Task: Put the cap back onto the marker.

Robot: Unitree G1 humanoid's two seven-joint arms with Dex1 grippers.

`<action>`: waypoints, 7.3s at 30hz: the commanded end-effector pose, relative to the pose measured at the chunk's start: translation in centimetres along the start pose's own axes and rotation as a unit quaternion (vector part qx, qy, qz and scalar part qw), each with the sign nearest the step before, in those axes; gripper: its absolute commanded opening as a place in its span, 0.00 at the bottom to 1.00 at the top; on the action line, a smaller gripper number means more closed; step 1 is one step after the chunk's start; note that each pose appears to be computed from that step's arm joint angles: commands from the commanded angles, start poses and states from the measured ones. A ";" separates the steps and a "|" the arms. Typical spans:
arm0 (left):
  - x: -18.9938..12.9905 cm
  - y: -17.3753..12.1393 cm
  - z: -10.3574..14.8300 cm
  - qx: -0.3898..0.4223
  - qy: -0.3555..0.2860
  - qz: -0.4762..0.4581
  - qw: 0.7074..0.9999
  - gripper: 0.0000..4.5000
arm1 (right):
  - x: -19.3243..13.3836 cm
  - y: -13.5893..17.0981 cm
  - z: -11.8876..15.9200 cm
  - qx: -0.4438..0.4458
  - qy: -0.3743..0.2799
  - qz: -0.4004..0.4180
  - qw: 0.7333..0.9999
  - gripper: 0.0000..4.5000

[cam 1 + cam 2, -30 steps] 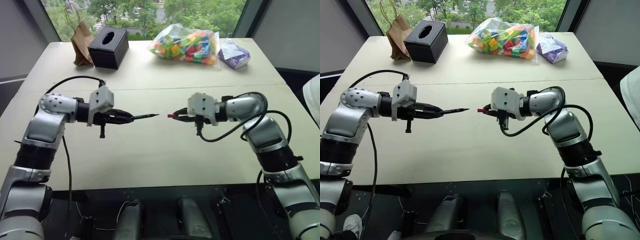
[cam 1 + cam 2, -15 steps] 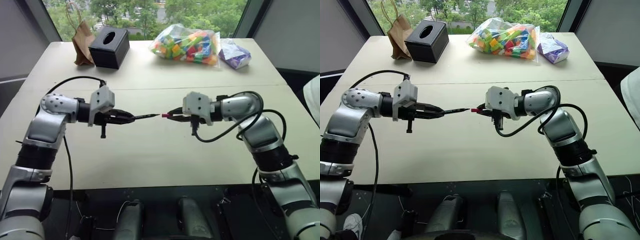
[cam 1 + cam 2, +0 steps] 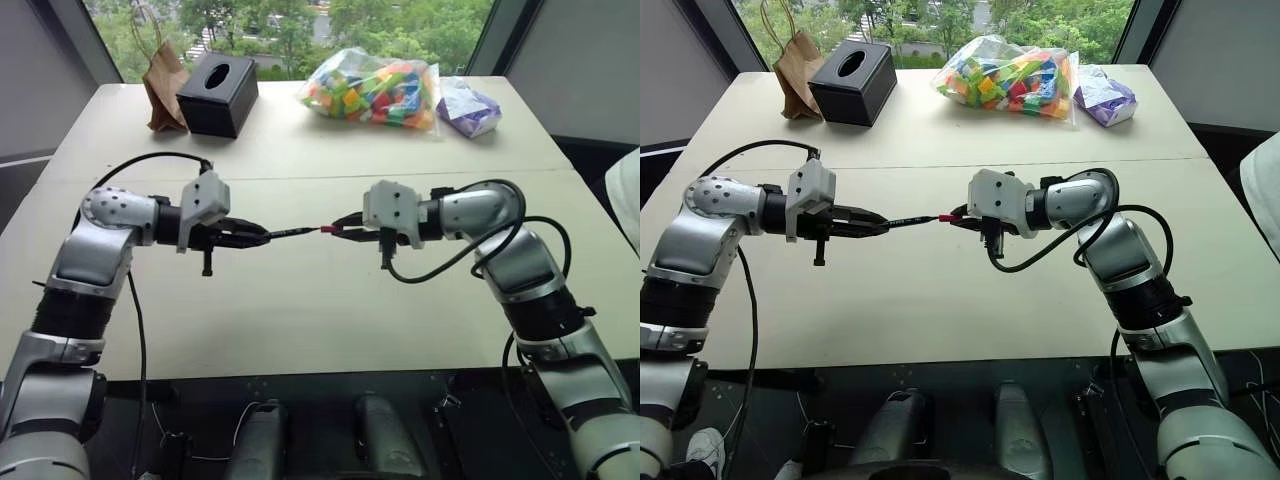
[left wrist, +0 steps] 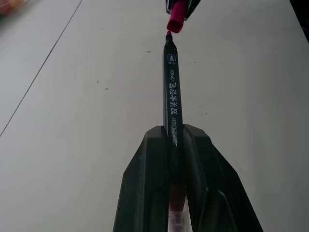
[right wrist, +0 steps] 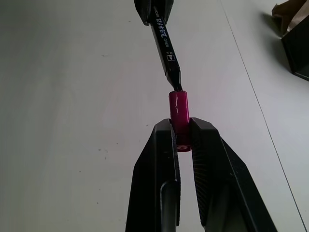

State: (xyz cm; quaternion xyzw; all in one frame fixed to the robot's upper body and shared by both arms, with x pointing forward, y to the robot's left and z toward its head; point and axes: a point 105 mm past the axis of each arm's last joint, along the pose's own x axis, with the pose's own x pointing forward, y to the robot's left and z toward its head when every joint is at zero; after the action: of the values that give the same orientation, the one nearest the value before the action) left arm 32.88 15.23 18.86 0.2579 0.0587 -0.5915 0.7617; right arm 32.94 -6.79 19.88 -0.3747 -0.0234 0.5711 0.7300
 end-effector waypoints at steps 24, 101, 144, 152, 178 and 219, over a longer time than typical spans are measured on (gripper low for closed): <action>-0.1 -0.1 1.6 0.024 -0.013 0.000 1.000 0.00 | -0.6 -1.7 0.3 -0.027 0.002 -0.025 0.999 0.01; 0.0 -0.4 1.4 0.025 -0.010 -0.004 1.000 0.00 | -0.2 -0.4 1.9 -0.014 -0.021 0.014 1.000 0.01; 2.6 -0.9 3.3 0.066 -0.057 -0.052 0.995 0.00 | 0.9 1.6 7.1 -0.034 -0.114 0.097 0.988 0.01; 2.4 -1.0 3.0 0.062 -0.055 -0.047 0.996 0.00 | 1.1 1.5 6.6 -0.033 -0.105 0.089 0.990 0.01; -4.3 0.7 -2.3 -0.144 -0.010 0.303 0.942 0.00 | -2.6 -0.2 1.3 0.032 -0.047 -0.050 0.997 0.88; -6.5 -5.9 -7.7 -0.348 0.032 0.530 0.773 0.98 | -5.3 0.6 3.8 0.112 -0.090 0.000 0.990 0.89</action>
State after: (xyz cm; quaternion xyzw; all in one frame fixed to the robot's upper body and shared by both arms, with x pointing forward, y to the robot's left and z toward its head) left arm 27.50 23.45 10.49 -0.0307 0.1823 -0.0299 0.9823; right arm 29.55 -9.47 22.53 -0.2308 0.0049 0.5922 0.7720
